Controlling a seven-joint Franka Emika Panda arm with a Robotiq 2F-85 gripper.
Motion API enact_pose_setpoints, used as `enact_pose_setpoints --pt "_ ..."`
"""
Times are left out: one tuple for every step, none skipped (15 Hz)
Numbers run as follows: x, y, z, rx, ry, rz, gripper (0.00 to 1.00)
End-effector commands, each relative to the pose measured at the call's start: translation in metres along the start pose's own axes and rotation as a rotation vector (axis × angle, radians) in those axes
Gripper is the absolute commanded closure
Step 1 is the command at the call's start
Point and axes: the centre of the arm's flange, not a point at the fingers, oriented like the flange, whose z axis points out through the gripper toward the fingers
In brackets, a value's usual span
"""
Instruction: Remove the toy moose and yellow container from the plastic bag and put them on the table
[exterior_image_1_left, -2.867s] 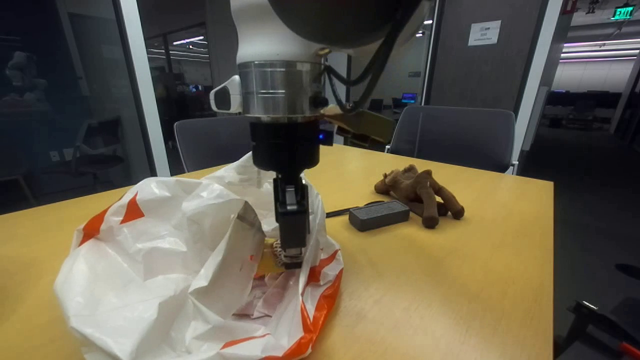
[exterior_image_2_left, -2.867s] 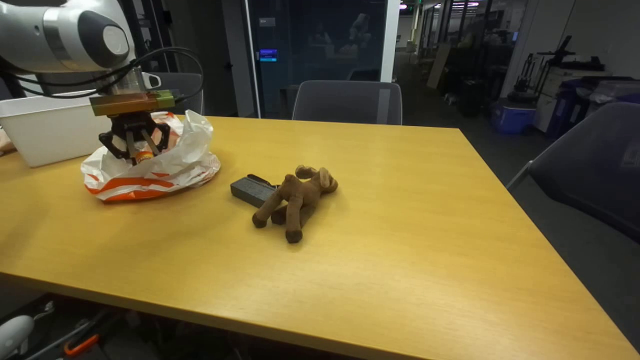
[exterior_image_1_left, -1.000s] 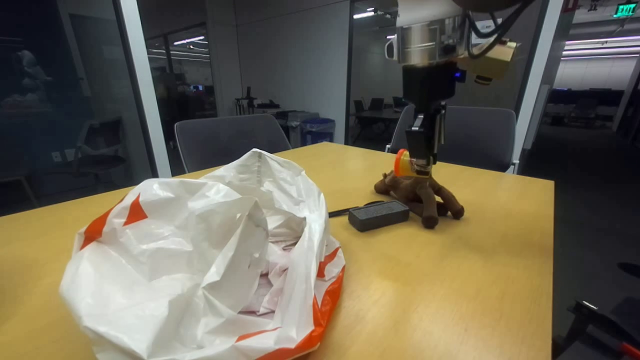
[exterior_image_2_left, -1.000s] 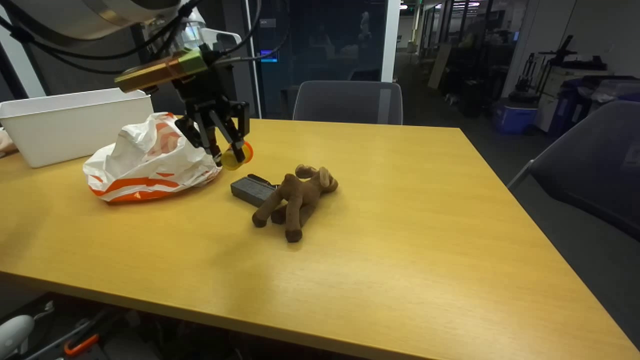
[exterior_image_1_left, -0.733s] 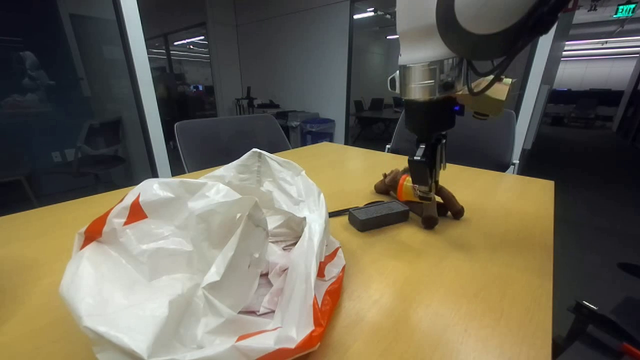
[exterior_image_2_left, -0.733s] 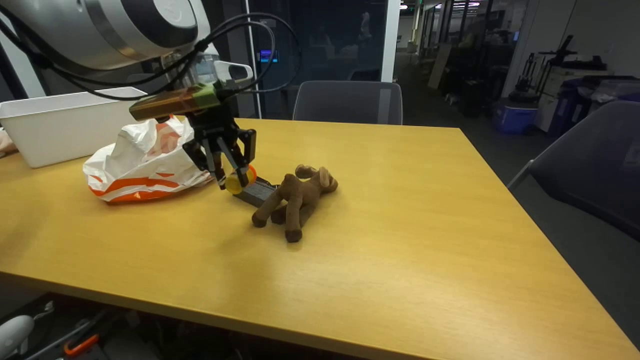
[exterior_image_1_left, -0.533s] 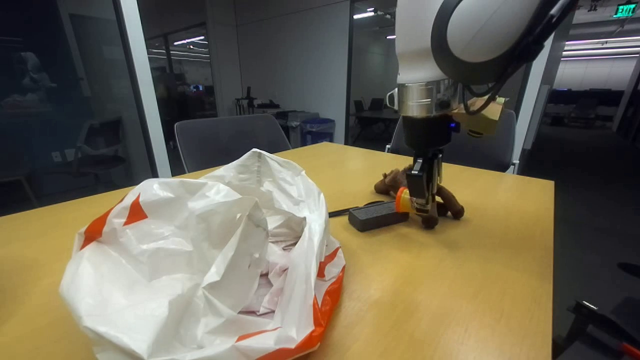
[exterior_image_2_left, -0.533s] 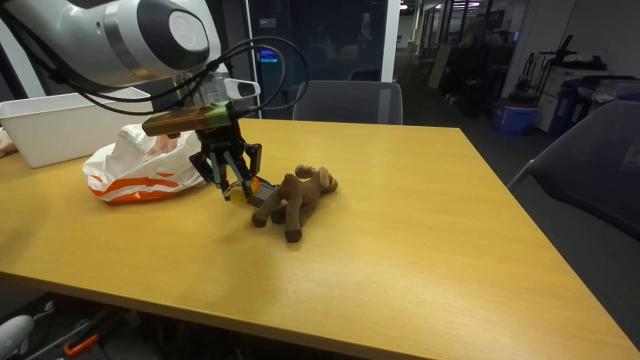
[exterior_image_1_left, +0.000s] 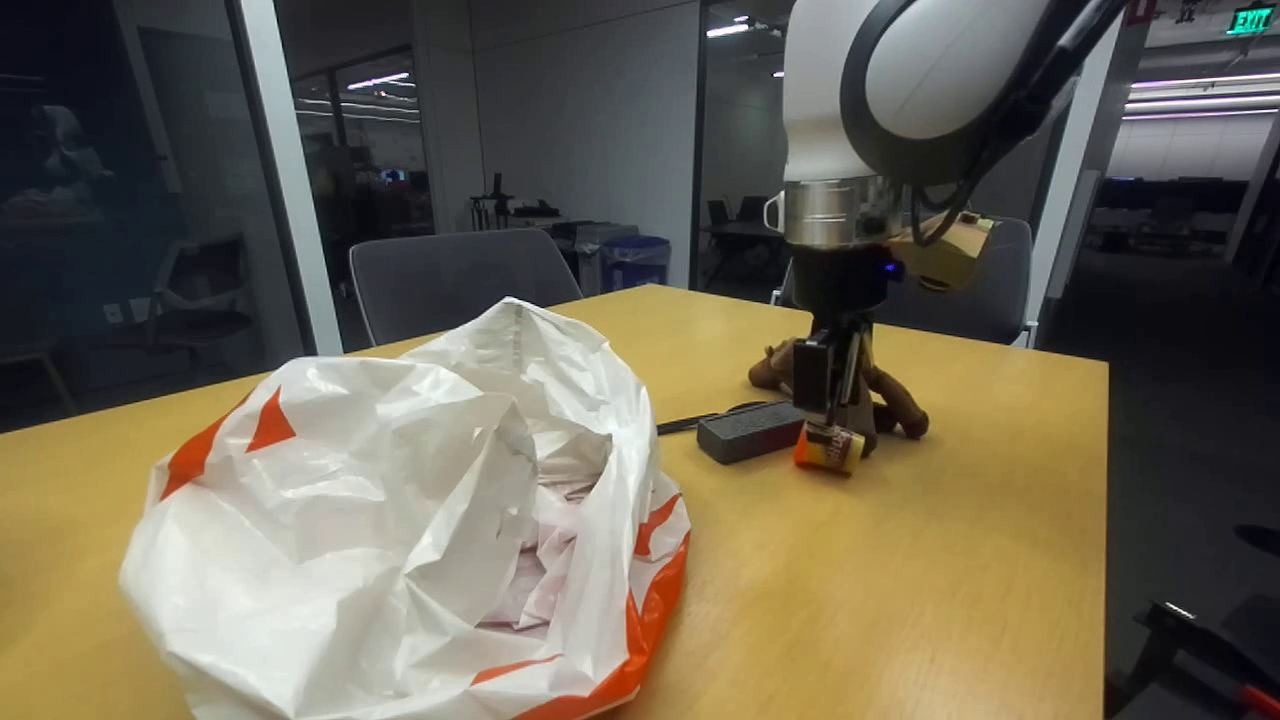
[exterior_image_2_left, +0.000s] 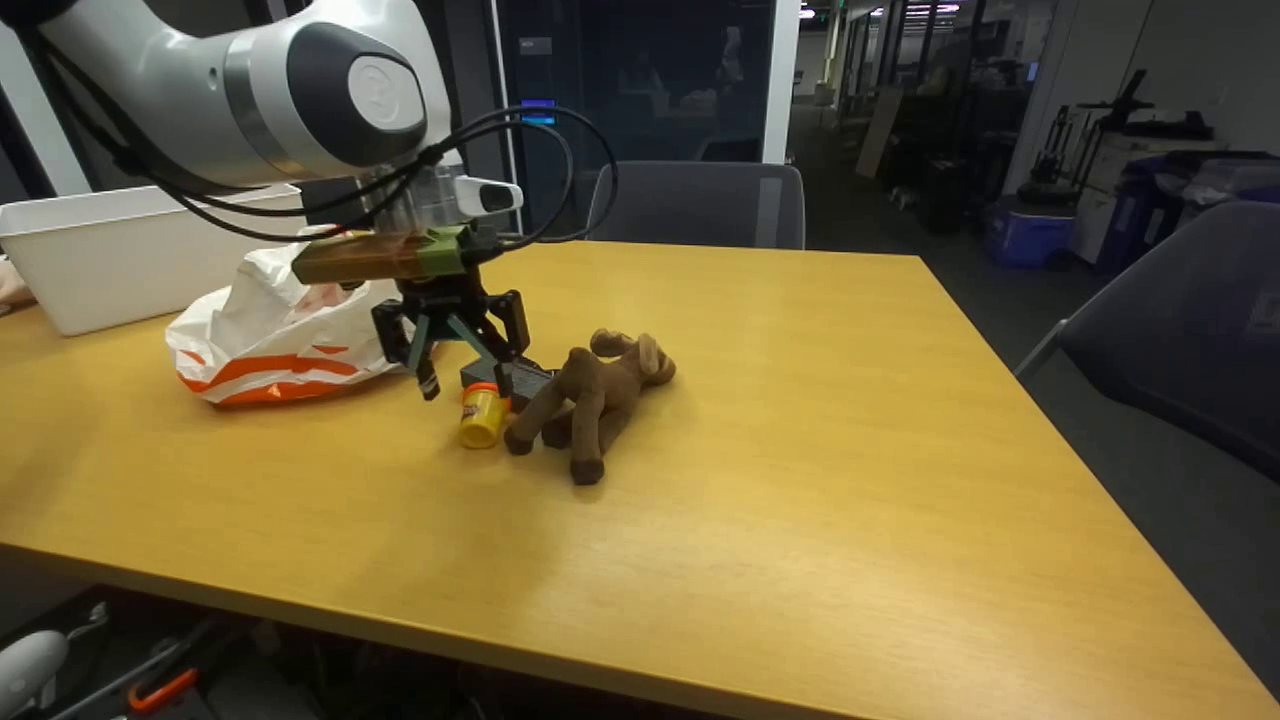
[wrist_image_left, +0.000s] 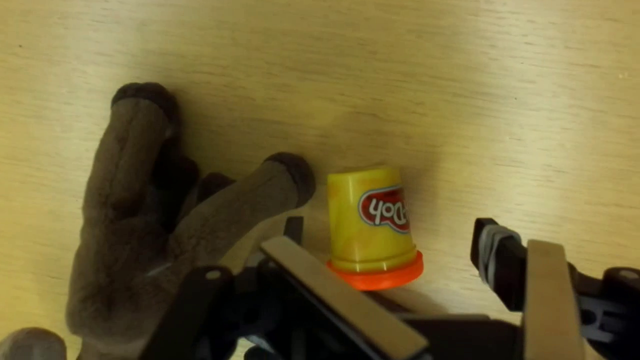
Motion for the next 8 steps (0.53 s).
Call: enact_pose_setpoints --pt "-0.001 -0.015 -0.039 -0.001 0.05 0.001 0.0" --pt "-0.002 -0.021 -0.05 -0.007 0.054 0.007 0.0" --pt "-0.004 -0.027 -0.06 -0.011 0.051 0.014 0.0" --pt "-0.005 -0.032 -0.069 -0.016 0.047 0.026 0.0" --pt "-0.007 -0.037 -0.078 -0.024 0.04 0.036 0.0" --pt "-0.009 -0.042 -0.087 -0.031 0.035 0.051 0.0" --pt "-0.011 -0.047 -0.096 -0.037 0.024 0.068 0.0" --pt "-0.013 -0.051 -0.103 -0.039 0.01 0.071 0.0"
